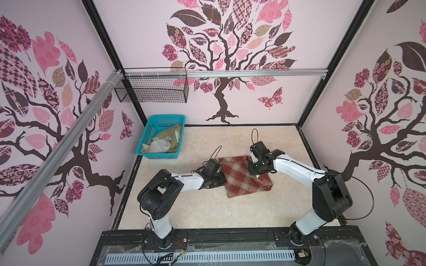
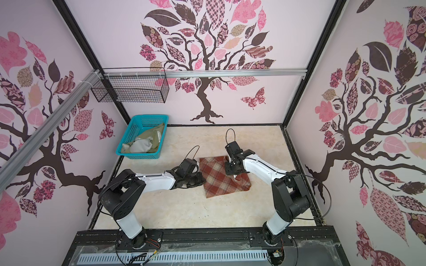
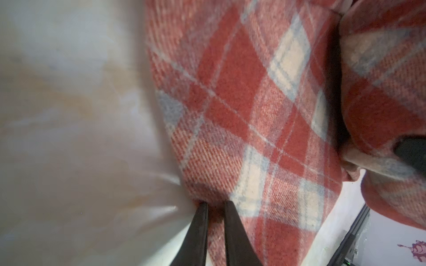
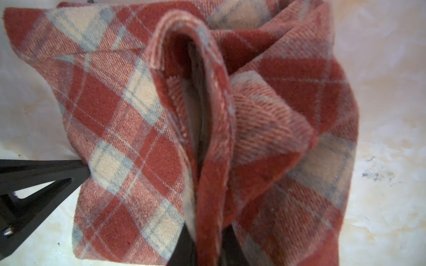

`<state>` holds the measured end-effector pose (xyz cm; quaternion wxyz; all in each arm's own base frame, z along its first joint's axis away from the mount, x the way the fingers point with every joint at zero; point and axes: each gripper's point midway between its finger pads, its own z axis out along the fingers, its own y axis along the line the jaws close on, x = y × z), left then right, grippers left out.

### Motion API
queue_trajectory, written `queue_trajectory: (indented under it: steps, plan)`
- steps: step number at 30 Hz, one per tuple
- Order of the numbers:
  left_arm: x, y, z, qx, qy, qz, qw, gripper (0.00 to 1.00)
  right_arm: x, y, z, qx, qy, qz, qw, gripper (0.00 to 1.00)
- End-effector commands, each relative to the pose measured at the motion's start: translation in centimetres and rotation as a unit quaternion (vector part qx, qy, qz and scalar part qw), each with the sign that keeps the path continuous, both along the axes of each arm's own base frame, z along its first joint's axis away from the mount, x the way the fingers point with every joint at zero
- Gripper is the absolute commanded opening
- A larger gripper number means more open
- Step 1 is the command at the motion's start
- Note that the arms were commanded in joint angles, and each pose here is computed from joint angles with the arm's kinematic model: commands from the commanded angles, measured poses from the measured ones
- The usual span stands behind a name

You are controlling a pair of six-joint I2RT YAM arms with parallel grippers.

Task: Fold and stack skirts
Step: Fold the skirt at the center of the table.

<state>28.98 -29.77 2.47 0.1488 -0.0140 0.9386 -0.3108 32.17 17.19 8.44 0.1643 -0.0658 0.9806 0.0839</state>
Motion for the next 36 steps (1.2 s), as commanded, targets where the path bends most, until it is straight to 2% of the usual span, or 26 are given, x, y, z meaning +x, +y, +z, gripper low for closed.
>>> queue_trajectory:
  steps: [1,9,16,24,36]
  plan:
    - [-0.9,-1.1,-0.7,0.001,0.003,-0.021,1.0,0.17,0.0,0.4,0.2,-0.007,0.01,-0.007,1.0,0.0]
    - [-3.6,-2.9,-2.4,-0.008,0.035,-0.036,0.999,0.16,0.4,-0.6,0.7,-0.044,0.006,-0.01,0.999,0.0]
    - [-4.0,-2.1,-1.3,-0.003,0.028,-0.031,0.999,0.17,0.1,-1.6,2.6,-0.084,-0.016,-0.013,0.996,0.0]
    - [-4.5,-1.6,-0.9,0.001,0.027,-0.033,0.999,0.17,-0.5,1.2,3.7,-0.065,-0.03,0.002,0.997,0.01]
    - [-4.8,-1.4,-1.3,0.003,0.032,-0.036,0.999,0.17,-1.3,3.6,2.2,-0.038,-0.018,0.005,0.999,0.01]
